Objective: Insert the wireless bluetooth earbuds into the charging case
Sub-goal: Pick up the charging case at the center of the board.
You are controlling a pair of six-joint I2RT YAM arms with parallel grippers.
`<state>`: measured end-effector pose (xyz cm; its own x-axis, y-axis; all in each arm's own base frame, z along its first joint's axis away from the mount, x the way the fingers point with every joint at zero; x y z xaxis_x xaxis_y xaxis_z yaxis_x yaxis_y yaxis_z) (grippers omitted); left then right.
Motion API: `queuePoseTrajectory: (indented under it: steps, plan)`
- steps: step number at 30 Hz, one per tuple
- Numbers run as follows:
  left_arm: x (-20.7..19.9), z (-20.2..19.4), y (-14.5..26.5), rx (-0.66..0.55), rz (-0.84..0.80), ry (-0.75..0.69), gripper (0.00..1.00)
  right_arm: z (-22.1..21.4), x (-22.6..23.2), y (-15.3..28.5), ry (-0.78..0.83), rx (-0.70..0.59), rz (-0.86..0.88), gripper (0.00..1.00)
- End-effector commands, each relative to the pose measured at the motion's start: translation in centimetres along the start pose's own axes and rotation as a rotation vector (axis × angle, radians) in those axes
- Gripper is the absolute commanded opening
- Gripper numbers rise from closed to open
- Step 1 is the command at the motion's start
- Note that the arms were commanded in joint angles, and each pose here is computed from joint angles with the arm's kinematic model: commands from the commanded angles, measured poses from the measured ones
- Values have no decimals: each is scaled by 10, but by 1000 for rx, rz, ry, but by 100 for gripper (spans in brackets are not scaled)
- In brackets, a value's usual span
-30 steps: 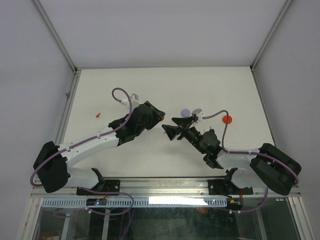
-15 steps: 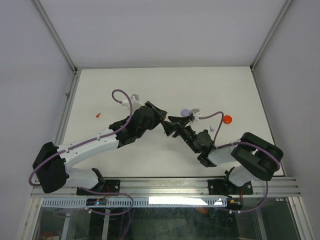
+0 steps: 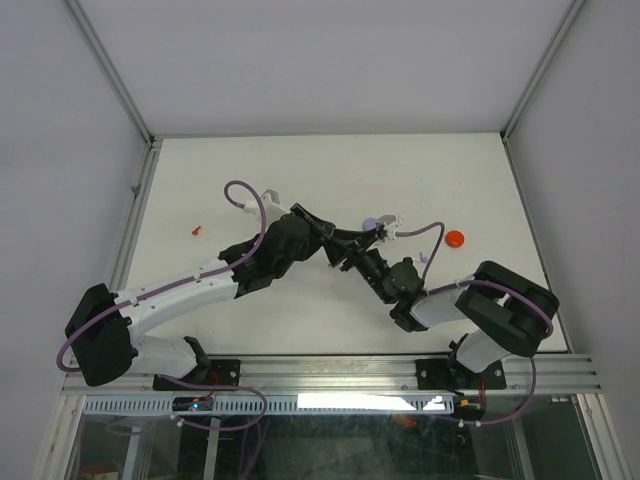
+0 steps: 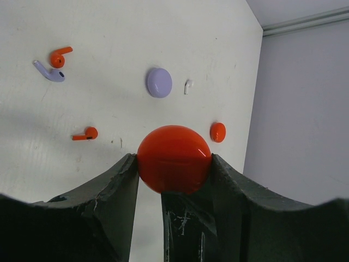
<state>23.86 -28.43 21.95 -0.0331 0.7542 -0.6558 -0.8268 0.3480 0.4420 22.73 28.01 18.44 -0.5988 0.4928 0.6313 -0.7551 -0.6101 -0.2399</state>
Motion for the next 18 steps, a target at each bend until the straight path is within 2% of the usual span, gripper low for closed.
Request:
queuePoseTrajectory:
  steps: [1,5,11,13,18]
  plan:
    - [-16,13,11,-55,-70,53,34,16,15,-12,-27,-85,41,43]
    - [-17,14,12,-55,-75,52,34,15,14,-11,-29,-86,37,35]
    - [-18,17,16,-70,-92,21,41,16,17,-9,-31,-83,64,8]
    - [-19,20,18,-84,-104,-3,48,18,20,-8,-34,-85,80,1]
    - [-21,34,31,-150,-166,-85,80,25,27,-2,-28,-85,114,0]
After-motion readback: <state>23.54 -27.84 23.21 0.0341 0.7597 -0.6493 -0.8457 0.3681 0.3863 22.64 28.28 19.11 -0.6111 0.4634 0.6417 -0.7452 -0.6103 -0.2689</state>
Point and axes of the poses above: each gripper's point midway between its finger pads, its own y axis back along the fingers, its own x axis along the line the jaws close on, z = x × y, the point moved 5 cm from there along y, back along the fingers, and after that the axes turned 14 degrees about -y, right-handed, at the moved point
